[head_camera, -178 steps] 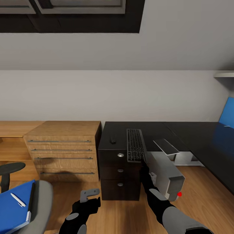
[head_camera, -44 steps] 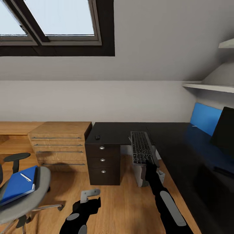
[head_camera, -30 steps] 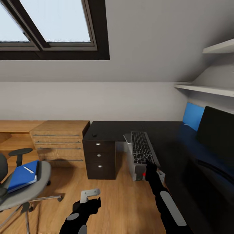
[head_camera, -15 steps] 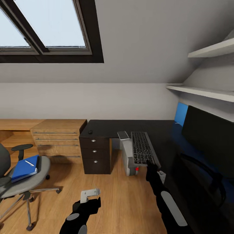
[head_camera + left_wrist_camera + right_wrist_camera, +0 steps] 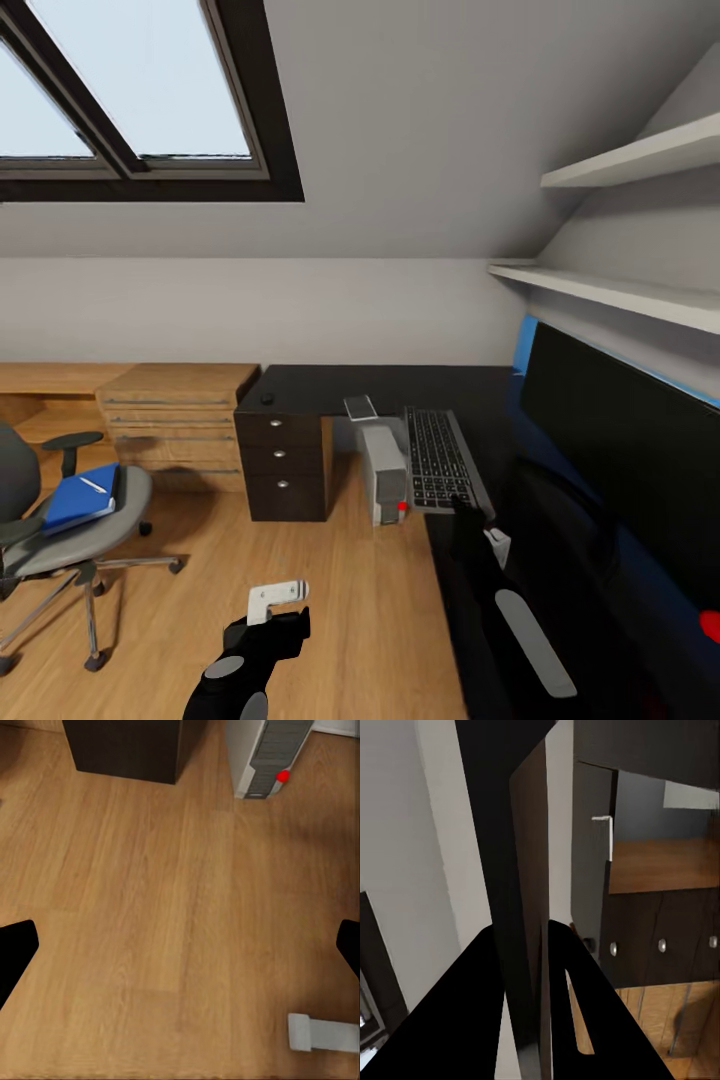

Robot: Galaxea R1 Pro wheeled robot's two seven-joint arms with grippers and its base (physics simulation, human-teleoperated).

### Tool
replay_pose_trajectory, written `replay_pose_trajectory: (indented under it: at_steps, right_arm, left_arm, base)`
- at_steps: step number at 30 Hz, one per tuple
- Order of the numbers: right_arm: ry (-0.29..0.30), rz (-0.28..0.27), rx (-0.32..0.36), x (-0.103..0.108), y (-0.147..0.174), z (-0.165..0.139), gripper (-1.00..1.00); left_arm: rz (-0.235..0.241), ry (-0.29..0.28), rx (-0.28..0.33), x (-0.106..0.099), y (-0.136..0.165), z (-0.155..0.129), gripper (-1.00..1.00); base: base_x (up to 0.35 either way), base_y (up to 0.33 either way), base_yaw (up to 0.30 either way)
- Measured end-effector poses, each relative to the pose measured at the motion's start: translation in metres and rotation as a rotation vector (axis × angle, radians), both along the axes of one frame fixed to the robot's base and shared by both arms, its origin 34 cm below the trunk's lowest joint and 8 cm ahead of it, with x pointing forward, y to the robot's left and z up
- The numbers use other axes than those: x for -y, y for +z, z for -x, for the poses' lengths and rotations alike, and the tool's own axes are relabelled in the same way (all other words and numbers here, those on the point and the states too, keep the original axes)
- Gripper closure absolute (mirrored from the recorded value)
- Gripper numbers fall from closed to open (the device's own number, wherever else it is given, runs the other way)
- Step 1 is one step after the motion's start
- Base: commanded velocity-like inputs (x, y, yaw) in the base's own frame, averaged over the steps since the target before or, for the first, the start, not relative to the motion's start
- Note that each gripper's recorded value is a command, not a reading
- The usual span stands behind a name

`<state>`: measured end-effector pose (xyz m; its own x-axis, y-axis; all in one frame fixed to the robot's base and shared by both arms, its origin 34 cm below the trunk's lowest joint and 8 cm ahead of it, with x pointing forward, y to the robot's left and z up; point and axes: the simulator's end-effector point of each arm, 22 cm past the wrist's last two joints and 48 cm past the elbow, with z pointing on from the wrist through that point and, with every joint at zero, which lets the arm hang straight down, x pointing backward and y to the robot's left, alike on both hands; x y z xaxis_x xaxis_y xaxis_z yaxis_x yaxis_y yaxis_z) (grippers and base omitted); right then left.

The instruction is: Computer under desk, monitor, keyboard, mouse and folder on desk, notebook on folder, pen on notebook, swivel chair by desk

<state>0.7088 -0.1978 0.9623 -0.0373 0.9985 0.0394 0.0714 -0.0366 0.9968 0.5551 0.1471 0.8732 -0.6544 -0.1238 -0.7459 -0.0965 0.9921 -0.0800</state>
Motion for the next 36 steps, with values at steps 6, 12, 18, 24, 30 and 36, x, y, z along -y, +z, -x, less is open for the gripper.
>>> replay_pose_trajectory:
  at_steps: [6, 12, 18, 24, 30, 36]
  right_arm:
    - [-0.003, 0.01, -0.032, 0.003, -0.009, 0.003, 1.0]
    - [-0.005, 0.025, -0.087, 0.01, -0.035, 0.007, 1.0]
    - [-0.004, 0.033, -0.105, 0.012, -0.042, 0.009, 1.0]
    - [-0.007, 0.05, -0.151, 0.019, -0.064, 0.013, 1.0]
    - [-0.001, 0.085, -0.157, 0.024, -0.067, 0.014, 1.0]
    - [-0.003, 0.095, -0.159, 0.028, -0.068, 0.014, 1.0]
  left_arm:
    - [0.0, 0.0, 0.0, 0.0, 0.006, 0.001, -1.0]
    - [0.0, 0.0, 0.001, 0.0, 0.007, 0.001, -1.0]
    - [-0.007, -0.001, 0.003, -0.003, 0.006, 0.001, -1.0]
    - [-0.016, 0.0, 0.006, -0.007, 0.005, 0.0, -1.0]
    - [-0.019, -0.002, 0.001, -0.009, 0.004, 0.001, -1.0]
    - [-0.019, -0.001, 0.003, -0.009, 0.005, 0.001, -1.0]
  base:
    - [-0.283, -0.231, 0.0]
    - [-0.186, -0.153, 0.0]
    - [-0.02, -0.102, 0.0]
    - [0.0, -0.223, 0.0]
    - [0.0, -0.017, 0.0]
    - [0.082, -0.046, 0.0]
